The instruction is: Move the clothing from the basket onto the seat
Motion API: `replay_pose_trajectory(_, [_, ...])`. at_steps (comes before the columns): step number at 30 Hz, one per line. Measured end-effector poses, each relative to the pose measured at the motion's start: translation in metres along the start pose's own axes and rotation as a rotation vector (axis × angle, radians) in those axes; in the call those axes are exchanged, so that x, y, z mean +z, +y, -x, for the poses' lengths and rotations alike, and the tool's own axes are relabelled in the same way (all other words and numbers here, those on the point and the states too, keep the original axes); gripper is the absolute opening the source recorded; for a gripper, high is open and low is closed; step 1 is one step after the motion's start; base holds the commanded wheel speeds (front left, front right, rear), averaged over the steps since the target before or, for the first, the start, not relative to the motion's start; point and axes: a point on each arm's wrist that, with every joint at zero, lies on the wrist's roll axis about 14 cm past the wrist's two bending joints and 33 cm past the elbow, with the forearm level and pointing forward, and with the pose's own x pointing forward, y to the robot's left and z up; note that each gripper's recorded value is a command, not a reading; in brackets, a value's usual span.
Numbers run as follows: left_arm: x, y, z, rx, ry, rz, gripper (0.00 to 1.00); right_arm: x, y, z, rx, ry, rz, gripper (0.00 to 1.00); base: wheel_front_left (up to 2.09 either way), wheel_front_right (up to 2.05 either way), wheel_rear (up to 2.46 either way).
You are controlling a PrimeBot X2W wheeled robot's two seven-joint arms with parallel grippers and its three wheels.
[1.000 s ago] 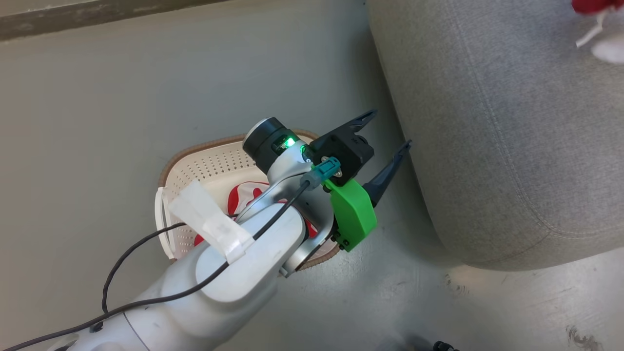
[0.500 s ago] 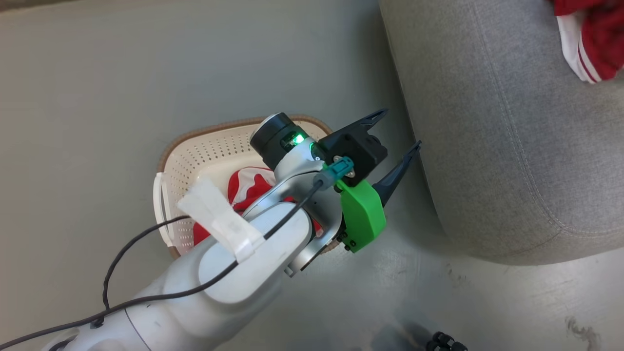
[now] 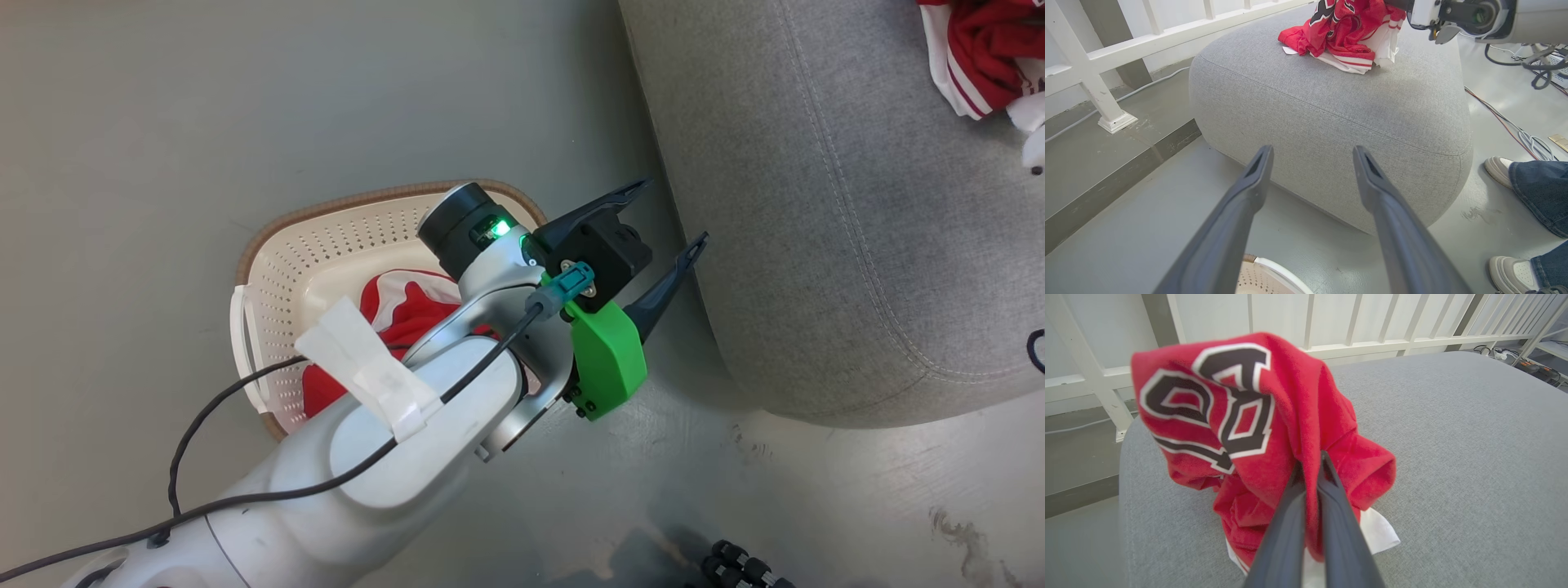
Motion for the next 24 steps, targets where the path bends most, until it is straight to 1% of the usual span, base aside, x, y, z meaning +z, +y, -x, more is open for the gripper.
replay_pose_trajectory(1, [0.0, 0.0, 0.0, 0.0, 0.0, 0.0, 1.0, -0.002, 0.002, 0.0, 0.008, 0.005, 0.001, 0.41, 0.0, 0.0, 0.0])
replay_pose_trajectory(2, [0.0, 0.0, 0.0, 0.0, 0.001, 0.0, 1.0, -0.004, 0.005, 0.001, 0.02, 0.01, 0.003, 0.83, 0.0, 0.0, 0.0])
replay_pose_trajectory(3, [0.0, 0.001, 0.0, 0.001, 0.001, 0.0, 1.0, -0.006, 0.007, 0.002, 0.027, 0.015, 0.002, 1.0, 0.0, 0.0, 0.0])
replay_pose_trajectory(6, [-0.001, 0.003, 0.0, 0.005, 0.002, -0.002, 1.0, -0.012, 0.014, 0.005, 0.053, 0.029, -0.004, 1.0, 0.0, 0.0, 0.0])
replay_pose_trajectory(11, [-0.001, 0.005, 0.001, 0.01, 0.002, -0.011, 1.0, -0.02, 0.016, 0.012, 0.072, 0.052, -0.007, 1.0, 0.0, 0.0, 0.0])
replay_pose_trajectory(18, [0.005, 0.007, -0.001, 0.018, -0.016, -0.022, 1.0, -0.008, 0.013, 0.019, 0.092, 0.011, -0.024, 1.0, 0.0, 0.0, 0.0])
replay_pose_trajectory(24, [0.014, 0.003, -0.003, 0.014, -0.038, -0.031, 1.0, -0.009, 0.006, 0.035, 0.107, 0.001, -0.025, 1.0, 0.0, 0.0, 0.0])
